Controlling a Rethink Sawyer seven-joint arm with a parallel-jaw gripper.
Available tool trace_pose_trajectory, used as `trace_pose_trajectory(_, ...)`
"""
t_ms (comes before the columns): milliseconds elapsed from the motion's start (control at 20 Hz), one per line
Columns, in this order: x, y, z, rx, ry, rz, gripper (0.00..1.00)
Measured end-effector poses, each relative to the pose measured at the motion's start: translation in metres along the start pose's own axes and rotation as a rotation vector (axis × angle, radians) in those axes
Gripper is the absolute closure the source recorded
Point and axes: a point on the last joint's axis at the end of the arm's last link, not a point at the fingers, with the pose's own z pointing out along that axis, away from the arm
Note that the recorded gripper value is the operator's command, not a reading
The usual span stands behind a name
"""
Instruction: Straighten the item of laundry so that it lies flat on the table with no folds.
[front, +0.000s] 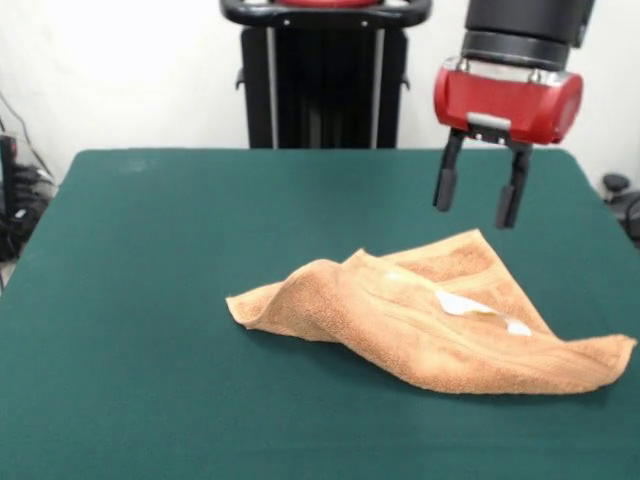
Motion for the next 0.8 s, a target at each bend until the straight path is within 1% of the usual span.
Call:
trace_pose_trajectory(250,0.004,-0.017,0.014,-0.007,0.037,-0.048,0.00)
trace_pose_trajectory(350,0.007,-0.026,0.024,-0.005,0.047,-0.074,0.00)
trace_pose_trajectory(400,0.010,-0.035,0.034,-0.002,0.054,-0.100,0.00)
trace_pose_trajectory(550,0.014,-0.045,0.045,0.000,0.059,-0.132,0.00)
trace_pose_trajectory(600,0.017,-0.052,0.052,-0.002,0.062,-0.160,0.00)
trace_pose_trajectory(800,0.020,-0.062,0.061,-0.011,0.065,-0.206,0.00)
